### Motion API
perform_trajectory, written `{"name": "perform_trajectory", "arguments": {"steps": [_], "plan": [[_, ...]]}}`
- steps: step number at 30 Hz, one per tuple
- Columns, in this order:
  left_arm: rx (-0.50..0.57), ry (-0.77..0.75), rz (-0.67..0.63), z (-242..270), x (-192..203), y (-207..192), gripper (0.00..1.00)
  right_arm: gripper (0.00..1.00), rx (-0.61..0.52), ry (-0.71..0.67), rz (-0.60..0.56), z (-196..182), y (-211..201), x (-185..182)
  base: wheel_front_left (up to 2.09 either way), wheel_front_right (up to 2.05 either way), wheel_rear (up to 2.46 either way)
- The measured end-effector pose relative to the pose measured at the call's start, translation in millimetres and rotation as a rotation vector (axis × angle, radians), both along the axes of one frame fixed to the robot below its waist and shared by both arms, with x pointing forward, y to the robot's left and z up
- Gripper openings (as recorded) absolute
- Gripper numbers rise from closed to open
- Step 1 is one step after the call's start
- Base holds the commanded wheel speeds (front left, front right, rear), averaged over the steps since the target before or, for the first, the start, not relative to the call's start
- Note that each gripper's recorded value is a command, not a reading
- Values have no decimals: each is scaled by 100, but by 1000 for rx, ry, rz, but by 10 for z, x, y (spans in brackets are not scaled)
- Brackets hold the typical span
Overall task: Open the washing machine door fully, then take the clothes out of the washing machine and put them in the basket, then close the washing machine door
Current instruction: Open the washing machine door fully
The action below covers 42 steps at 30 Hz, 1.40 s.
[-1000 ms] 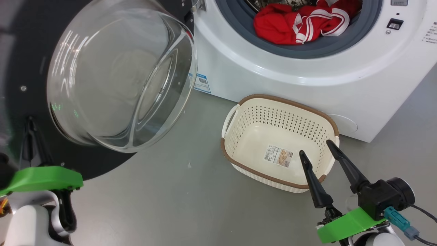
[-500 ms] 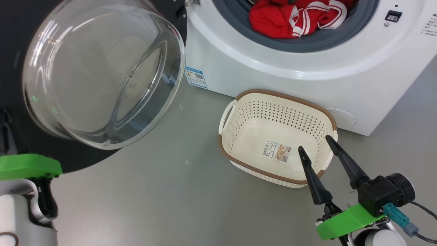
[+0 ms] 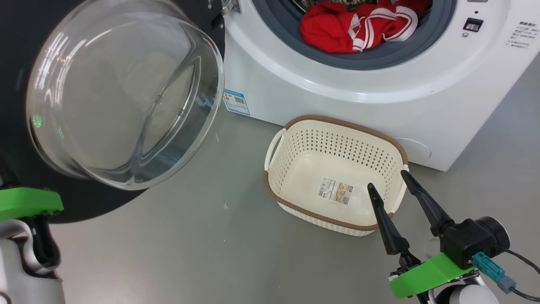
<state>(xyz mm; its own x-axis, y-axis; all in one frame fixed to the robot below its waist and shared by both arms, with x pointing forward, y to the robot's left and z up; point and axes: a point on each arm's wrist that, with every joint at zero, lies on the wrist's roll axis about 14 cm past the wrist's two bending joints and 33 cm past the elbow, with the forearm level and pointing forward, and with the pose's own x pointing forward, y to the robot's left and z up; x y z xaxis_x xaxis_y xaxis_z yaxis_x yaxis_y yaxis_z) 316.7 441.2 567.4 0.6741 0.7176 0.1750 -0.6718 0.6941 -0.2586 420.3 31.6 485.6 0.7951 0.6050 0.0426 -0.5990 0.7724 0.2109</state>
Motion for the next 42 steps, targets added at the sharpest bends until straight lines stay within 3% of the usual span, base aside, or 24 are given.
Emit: {"name": "perform_trajectory", "arguments": {"steps": [1, 2, 3, 10, 16, 27, 36, 42], "plan": [[13, -19, 0, 66, -8, -9, 47, 100, 8, 0, -4, 11, -10, -3, 0, 0, 0], [30, -34, -6, 131, -10, -30, 84, 100, 13, 0, -7, 17, -19, -7, 0, 0, 0], [44, -51, -15, 186, -17, -62, 99, 100, 14, 0, -10, 21, -28, -11, 0, 0, 0], [144, -131, -124, 495, 39, -416, 100, 100, 28, -12, -47, 61, -149, -16, 0, 0, 0], [191, -181, -294, 642, 217, -906, 100, 100, 35, -19, -103, 74, -329, -6, 0, 0, 0], [90, -158, -610, 372, 584, -1788, 100, 100, 42, -54, -283, 193, -927, 88, 0, 0, 0], [-24, -134, -735, 111, 780, -2140, 100, 100, 34, -98, -428, 330, -1449, 24, 0, 0, 0], [-12, -85, -794, -15, 809, -2335, 100, 100, 32, -123, -500, 422, -1707, -61, 0, 0, 0]]}}
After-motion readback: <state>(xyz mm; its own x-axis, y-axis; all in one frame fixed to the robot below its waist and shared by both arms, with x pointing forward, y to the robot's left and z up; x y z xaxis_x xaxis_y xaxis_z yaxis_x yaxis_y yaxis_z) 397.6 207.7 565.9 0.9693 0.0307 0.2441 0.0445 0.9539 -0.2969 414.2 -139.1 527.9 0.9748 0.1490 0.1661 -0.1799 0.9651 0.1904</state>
